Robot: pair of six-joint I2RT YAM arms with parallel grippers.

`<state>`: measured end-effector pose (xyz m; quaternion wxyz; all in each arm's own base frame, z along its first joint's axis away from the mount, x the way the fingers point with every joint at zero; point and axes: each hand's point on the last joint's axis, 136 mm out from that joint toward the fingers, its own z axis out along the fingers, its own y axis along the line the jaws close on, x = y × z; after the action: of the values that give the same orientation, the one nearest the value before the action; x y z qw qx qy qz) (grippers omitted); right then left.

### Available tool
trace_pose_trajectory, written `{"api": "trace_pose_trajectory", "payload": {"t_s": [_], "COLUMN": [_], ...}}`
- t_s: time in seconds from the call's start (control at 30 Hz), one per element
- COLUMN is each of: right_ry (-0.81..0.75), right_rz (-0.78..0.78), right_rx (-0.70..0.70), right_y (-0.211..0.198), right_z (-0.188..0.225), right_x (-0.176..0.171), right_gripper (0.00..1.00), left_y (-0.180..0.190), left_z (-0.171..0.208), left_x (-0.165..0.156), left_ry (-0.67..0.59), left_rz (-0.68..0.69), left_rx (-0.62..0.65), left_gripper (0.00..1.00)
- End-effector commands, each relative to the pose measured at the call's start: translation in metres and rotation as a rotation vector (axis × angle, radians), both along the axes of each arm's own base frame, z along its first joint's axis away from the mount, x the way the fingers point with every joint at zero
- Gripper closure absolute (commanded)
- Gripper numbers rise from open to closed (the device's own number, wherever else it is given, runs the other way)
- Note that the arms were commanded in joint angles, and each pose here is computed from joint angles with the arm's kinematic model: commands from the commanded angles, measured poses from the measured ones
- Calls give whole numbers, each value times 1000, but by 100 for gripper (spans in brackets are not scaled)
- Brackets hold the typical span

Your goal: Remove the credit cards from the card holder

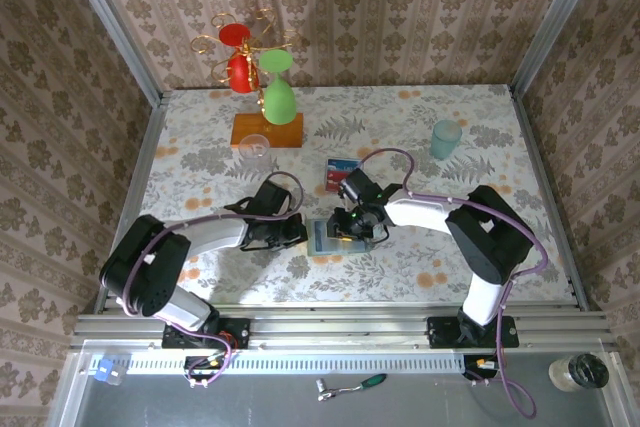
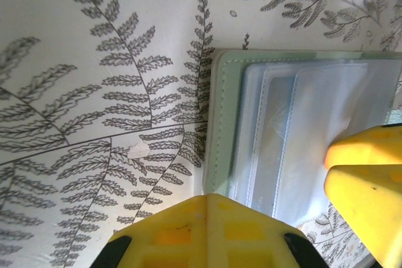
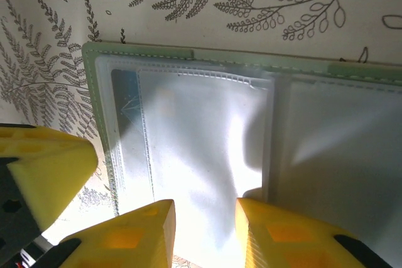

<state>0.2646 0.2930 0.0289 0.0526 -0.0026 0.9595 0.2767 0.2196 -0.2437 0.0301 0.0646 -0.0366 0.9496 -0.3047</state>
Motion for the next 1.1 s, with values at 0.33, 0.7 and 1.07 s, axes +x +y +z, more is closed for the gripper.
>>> {"api": "trace_pose_trajectory", "payload": {"t_s": [0.33,0.7,1.07], "right_ry": [4,44,66], "right_rz": [-13,-30,-41], "right_rx": [157,224,247], "right_y": [1,-4,-9], "right_z": [6,-2,-7], "right_x": [1,-1,-2], "right_gripper": [69,70,70], "left_y": [-27,-46,-45], "left_z": [41,24,10], "left_x": [12,11,10], "left_ry": [-104,-72,-48], "left_rz": [-37,-33,-10], "left_rx": [-74,-129,-121], "left_gripper": [92,79,68]}}
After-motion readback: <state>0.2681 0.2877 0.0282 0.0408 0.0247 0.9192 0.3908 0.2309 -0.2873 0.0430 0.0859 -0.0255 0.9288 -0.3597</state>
